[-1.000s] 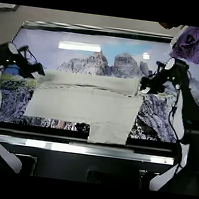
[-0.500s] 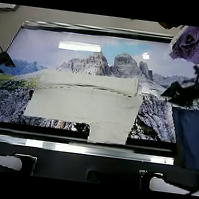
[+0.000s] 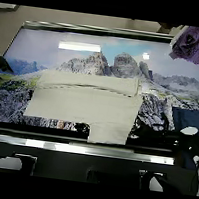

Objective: Fold the clothes and pants, and hang the long-sleeved shirts on hangers.

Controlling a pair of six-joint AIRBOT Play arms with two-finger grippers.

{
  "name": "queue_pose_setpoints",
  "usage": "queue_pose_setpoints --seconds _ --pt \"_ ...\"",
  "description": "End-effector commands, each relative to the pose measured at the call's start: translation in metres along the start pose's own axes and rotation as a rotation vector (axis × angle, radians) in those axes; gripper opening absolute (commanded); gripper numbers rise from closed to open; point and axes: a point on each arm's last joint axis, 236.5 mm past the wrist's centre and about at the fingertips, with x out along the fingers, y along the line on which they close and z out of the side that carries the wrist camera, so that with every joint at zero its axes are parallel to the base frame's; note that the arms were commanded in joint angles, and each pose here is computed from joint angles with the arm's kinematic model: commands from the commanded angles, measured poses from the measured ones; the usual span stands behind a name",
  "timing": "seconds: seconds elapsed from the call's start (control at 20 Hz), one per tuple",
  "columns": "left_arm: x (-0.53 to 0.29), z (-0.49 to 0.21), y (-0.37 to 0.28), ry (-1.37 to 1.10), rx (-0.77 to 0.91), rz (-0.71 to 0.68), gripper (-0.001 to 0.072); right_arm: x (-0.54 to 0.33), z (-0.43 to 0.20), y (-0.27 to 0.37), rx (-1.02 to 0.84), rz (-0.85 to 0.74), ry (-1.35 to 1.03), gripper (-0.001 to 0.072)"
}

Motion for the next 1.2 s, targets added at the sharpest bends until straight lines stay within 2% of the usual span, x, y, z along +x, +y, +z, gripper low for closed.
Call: queue_pose_setpoints --seconds 0.0,0.2,0.35,0.45,0.5,0.6,0.75,0.85,0.95,1.15 --pt "0.001 -0.002 -0.002 0.005 0.002 0.002 0.0675 0.029 -0.014 -0.006 -0.006 -0.035 -0.003 0.0475" --pt "0.001 -0.002 -0.001 0.005 0.001 0.002 0.0675 0.049 -0.022 -0.003 -0.018 -0.104 0.012 0.0472" --pt "0.001 -0.002 -0.001 0.005 -0.035 0.003 0.0676 0.057 -0.023 -0.002 0.008 -0.098 0.026 0.0324" --pt "0.003 -0.004 0.005 0.013 -0.037 0.014 0.0676 0.058 -0.016 -0.002 0.011 -0.099 -0.001 0.0098" --pt "0.006 -0.009 0.013 0.025 -0.054 0.024 0.0676 0.057 -0.013 -0.002 0.008 -0.099 -0.011 0.0031" --pt "0.02 -0.026 0.039 0.045 -0.143 0.007 0.0676 0.055 -0.01 0.003 -0.001 -0.094 -0.016 0.0032" --pt "0.057 -0.074 0.041 0.109 -0.261 -0.255 0.0676 0.051 -0.006 0.01 -0.018 -0.085 -0.019 0.0031" --pt "0.082 -0.109 0.051 0.177 -0.373 -0.33 0.0675 0.05 -0.005 0.015 -0.026 -0.079 -0.014 0.0031" --pt "0.1 -0.131 0.059 0.208 -0.415 -0.343 0.0674 0.048 -0.006 0.019 -0.034 -0.073 -0.001 0.0031" --pt "0.114 -0.15 0.063 0.236 -0.387 -0.331 0.0674 0.047 -0.007 0.02 -0.035 -0.071 0.001 0.0031"
